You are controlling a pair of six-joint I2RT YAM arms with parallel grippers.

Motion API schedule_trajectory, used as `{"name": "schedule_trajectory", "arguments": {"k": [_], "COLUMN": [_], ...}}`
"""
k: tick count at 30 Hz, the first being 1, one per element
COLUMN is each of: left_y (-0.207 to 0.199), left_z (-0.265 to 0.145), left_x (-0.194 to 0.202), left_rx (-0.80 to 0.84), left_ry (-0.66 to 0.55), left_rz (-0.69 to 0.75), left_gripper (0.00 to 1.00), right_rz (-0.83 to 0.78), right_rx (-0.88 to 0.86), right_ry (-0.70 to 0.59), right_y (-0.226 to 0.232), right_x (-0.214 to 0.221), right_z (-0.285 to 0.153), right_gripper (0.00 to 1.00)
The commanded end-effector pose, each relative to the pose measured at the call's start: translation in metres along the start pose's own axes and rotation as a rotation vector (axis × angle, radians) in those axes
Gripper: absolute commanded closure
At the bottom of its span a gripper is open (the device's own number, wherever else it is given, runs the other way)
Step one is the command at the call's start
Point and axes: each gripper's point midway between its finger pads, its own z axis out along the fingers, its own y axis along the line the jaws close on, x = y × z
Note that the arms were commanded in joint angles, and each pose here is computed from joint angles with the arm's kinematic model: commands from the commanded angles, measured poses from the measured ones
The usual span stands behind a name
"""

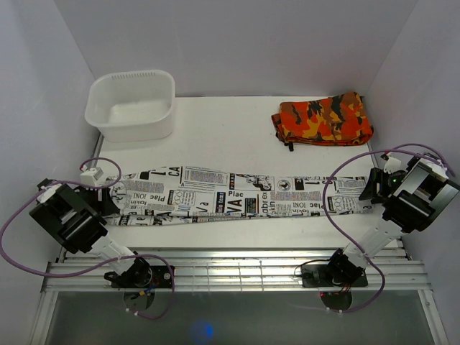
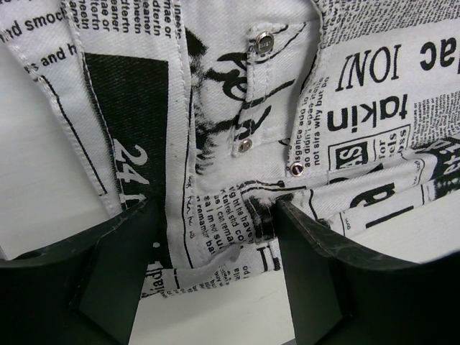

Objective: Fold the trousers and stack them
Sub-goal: Fold the trousers

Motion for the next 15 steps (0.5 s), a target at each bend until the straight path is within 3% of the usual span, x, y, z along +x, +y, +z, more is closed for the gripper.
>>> {"name": "schedule_trajectory", "arguments": {"k": [1, 7, 11, 15], "left_y": [0.016, 0.017, 0.016, 0.016], "left_z": [-0.001, -0.003, -0.001, 0.001], "left_x": [0.009, 0.007, 0.008, 0.01], "left_rx": [-0.055, -0.062, -0.053, -0.047], "left_ry": [0.05, 0.048, 0.049, 0.049], "left_rz": [0.013, 0.025, 0.016, 0.013], "left_gripper": [0.22, 0.22, 0.22, 0.22], "right_rz": [0.042, 0.053, 0.024, -0.01], "right_rx": [0.035, 0.026, -0.015, -0.031], "right_ry": [-0.061, -0.034, -0.039, -0.066], "right_y": [-0.016, -0.015, 0.0, 0.007], "right_x": [-0.012, -0.008, -0.013, -0.026], "right_z": [0.001, 0.014, 0.014, 0.0], "right_gripper": [0.38, 0.39, 0.66, 0.85]}}
